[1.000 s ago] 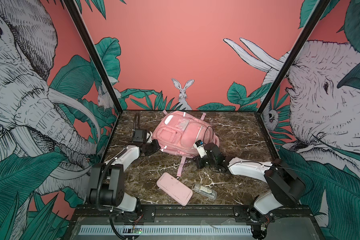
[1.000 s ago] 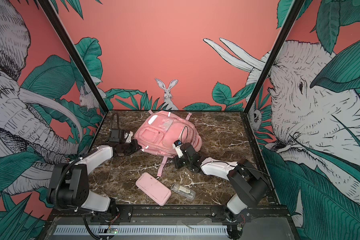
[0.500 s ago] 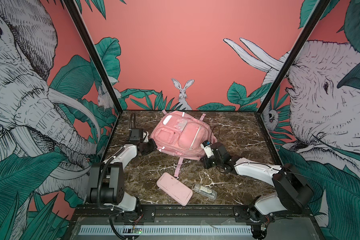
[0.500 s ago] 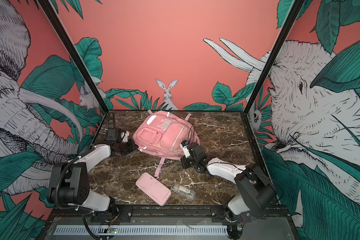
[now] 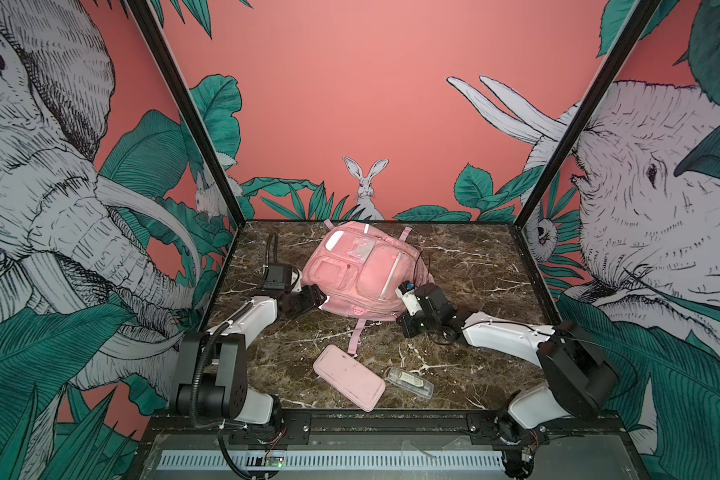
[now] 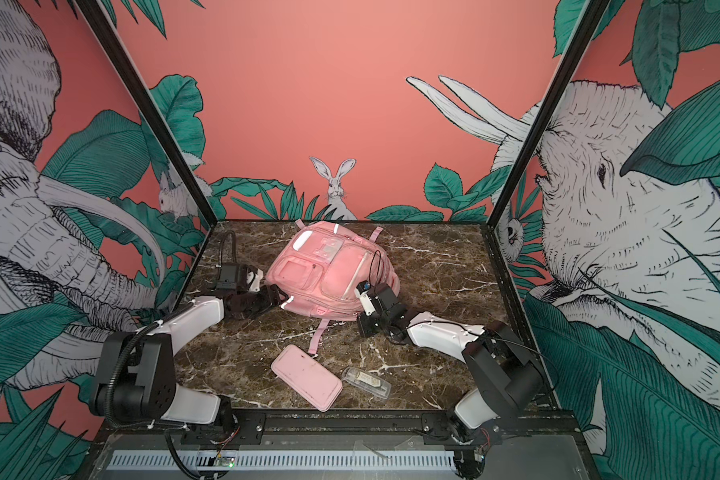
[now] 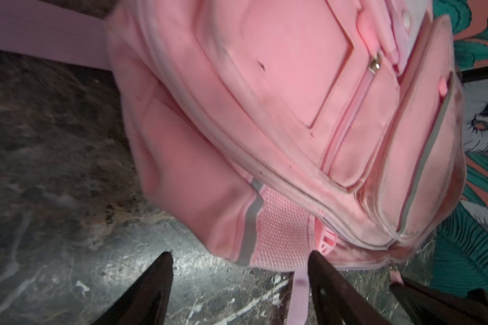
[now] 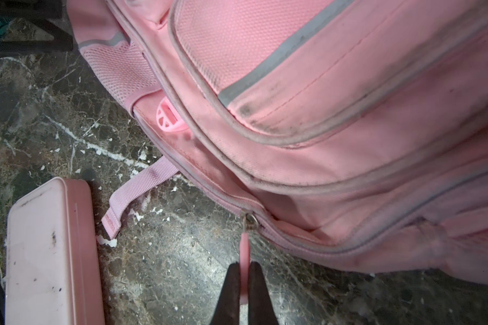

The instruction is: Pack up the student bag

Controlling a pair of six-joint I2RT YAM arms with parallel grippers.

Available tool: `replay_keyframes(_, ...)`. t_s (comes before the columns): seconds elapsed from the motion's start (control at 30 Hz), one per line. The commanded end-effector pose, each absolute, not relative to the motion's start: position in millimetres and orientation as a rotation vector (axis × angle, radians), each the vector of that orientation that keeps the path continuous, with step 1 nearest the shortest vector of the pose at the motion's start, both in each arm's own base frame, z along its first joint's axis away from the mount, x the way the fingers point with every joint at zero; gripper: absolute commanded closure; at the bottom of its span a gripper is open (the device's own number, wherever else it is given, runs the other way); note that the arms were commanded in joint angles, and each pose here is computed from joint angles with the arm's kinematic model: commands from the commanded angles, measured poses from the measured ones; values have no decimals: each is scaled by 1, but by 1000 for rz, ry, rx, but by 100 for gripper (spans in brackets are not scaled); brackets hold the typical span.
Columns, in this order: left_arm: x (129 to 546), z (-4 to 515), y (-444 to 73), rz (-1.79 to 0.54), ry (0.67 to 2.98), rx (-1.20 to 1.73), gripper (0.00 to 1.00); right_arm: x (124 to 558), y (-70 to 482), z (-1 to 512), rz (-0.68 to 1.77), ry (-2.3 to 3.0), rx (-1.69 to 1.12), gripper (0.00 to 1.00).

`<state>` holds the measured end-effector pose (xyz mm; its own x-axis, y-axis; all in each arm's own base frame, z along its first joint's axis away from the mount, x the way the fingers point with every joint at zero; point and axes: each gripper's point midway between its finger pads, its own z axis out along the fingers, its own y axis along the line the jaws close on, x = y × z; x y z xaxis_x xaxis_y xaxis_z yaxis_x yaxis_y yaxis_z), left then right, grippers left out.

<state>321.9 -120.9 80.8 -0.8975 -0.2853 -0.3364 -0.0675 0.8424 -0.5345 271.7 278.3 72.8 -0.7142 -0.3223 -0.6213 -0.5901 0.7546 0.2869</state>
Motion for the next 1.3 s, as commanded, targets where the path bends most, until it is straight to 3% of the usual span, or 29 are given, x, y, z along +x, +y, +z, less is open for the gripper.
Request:
replay_keyframes(0.0,303,85,-141,-726,2617,-221,19,274,285,85,659,2368,-687,100)
replay_keyframes(0.2,295,72,-181,-768,2635,-173,18,271,285,87,662,2364,-694,100)
replay_keyframes(0.67,317,67,-208,-867,2614,-175,26,264,285,88,662,2361,-701,100)
replay_keyframes(0.87,319,58,-205,-814,2638,-171,55,264,284,89,651,2361,-700,100)
replay_keyframes(0.93,321,56,-203,-795,2644,-166,68,264,282,89,638,2365,-705,100)
replay_keyframes(1.0,322,56,-200,-752,2651,-147,89,264,279,90,618,2369,-707,100)
replay_keyframes(1.07,323,56,-196,-717,2660,-133,100,264,276,89,597,2372,-705,100)
replay_keyframes(1.27,328,60,-181,-671,2662,-142,100,265,261,83,518,2404,-697,100)
